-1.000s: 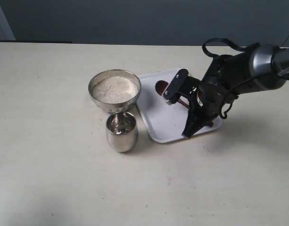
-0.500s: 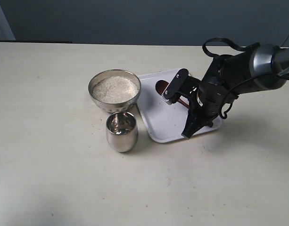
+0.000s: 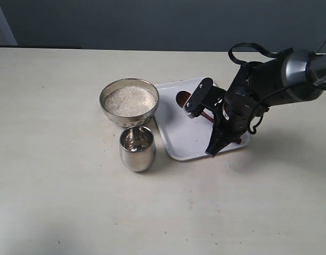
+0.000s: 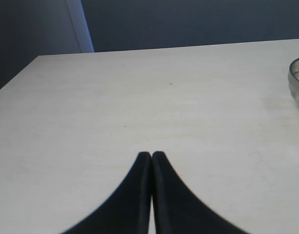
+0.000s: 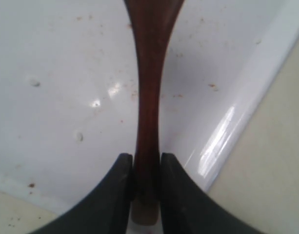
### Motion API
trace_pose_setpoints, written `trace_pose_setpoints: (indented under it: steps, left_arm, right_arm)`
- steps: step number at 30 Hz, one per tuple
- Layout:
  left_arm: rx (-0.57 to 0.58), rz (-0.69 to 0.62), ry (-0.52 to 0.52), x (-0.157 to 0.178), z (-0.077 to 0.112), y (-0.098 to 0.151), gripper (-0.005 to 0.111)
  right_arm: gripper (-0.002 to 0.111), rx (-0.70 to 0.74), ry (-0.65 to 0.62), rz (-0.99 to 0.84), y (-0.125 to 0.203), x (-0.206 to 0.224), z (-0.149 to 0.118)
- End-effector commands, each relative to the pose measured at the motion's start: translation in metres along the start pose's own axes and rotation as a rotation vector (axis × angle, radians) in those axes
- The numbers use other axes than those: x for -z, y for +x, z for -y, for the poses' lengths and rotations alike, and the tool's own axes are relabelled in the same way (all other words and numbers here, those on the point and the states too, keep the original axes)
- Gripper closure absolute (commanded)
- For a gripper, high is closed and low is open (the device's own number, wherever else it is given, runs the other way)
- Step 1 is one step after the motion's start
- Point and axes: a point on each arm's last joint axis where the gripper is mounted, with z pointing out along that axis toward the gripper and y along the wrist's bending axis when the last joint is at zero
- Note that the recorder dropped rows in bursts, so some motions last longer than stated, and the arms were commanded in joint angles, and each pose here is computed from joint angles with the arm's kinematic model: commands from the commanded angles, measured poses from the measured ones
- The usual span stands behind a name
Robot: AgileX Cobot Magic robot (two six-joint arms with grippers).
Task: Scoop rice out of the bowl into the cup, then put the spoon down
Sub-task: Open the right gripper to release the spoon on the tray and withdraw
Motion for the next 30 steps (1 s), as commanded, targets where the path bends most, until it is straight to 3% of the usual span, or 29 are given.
trace_pose_setpoints:
  steps: [1,5,7,10,13,15,21,30]
  left_arm:
    - [0.002,0.018,0.001,0.001,0.0,-0.004,0.106]
    - [0.002,0.018,0.001,0.001,0.0,-0.004,0.106]
    - [0.002,0.018,0.001,0.001,0.0,-0.004,0.106]
    - [0.002,0.018,0.001,0.001,0.0,-0.004,0.106]
    - [0.002,0.018,0.001,0.001,0.0,-0.004,0.106]
    - [0.002,0.018,0.001,0.001,0.0,-0.004,0.106]
    - [0.002,0.018,0.001,0.001,0.0,-0.004,0.106]
    - [0.002,0.018,0.001,0.001,0.0,-0.004,0.106]
  right_arm:
    - [0.109,-0.004,0.001,-0.009,0.002,0.0,0.001]
    - [0.108,-0.004,0.001,-0.009,0.002,0.0,0.001]
    - [0.1,-0.008,0.0,-0.009,0.002,0.0,0.001]
    - [0.077,-0.008,0.0,-0.009,0.002,0.0,0.001]
    - [0.046,-0.024,0.002,-0.019,0.003,0.001,0.001]
    - [0.04,-0.051,0.007,-0.021,0.003,0.003,0.002]
    - [0.054,-0.092,0.043,-0.016,0.004,0.026,0.011]
    - [0.106,-0.187,0.161,-0.049,0.027,0.112,0.037]
